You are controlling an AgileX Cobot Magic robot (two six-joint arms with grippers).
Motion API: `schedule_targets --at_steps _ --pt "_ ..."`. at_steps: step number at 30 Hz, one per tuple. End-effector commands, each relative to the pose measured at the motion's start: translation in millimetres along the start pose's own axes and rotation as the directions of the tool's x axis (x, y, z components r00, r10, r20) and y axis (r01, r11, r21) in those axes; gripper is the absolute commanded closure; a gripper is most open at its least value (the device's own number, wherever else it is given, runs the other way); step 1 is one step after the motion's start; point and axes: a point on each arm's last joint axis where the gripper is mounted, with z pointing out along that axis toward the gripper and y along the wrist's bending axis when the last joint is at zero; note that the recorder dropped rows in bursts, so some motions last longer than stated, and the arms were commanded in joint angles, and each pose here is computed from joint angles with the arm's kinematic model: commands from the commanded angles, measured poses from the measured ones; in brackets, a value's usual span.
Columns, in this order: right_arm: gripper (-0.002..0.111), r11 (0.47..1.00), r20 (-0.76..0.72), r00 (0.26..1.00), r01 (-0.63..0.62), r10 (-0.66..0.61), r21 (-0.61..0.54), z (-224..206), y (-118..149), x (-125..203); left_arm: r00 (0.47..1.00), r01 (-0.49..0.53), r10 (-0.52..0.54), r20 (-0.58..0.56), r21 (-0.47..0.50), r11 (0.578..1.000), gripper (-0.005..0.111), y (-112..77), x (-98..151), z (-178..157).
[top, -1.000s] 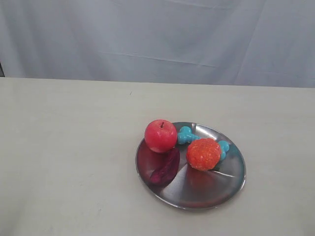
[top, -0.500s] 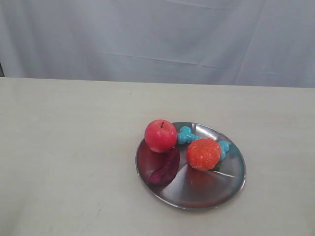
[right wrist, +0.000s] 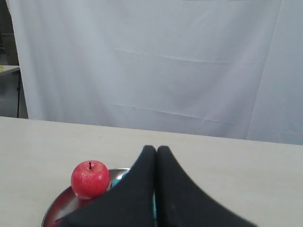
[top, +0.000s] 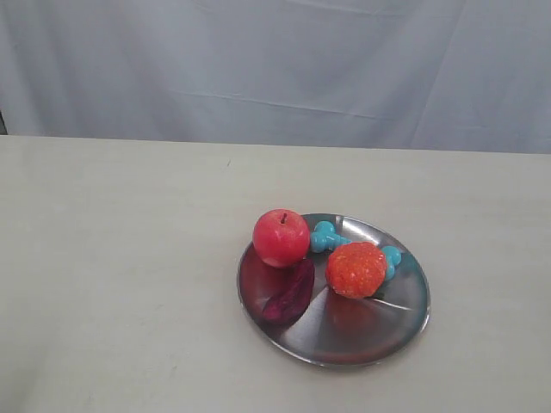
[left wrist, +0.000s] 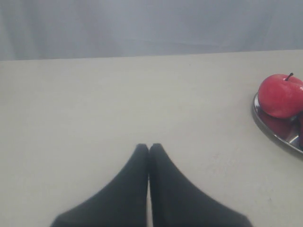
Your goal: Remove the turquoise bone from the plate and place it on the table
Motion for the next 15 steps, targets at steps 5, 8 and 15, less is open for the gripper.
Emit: schedule_targets --at_steps 5,8,15 --pt "0.109 0.983 -0.134 0.974 -0.183 0.183 0.006 19 3 -3 1.000 0.000 0.000 -0.001 0.003 1.000 0.107 -0.1 1 0" --pt "0.109 0.991 -0.219 0.967 -0.132 0.131 0.008 22 5 -13 1.000 0.000 0.000 -0.001 0.003 1.000 0.107 -0.1 1 0" --pt "0.109 0.998 -0.378 0.924 -0.059 0.051 -0.009 50 10 -50 1.000 0.000 0.000 -0.001 0.003 1.000 0.107 -0.1 1 0"
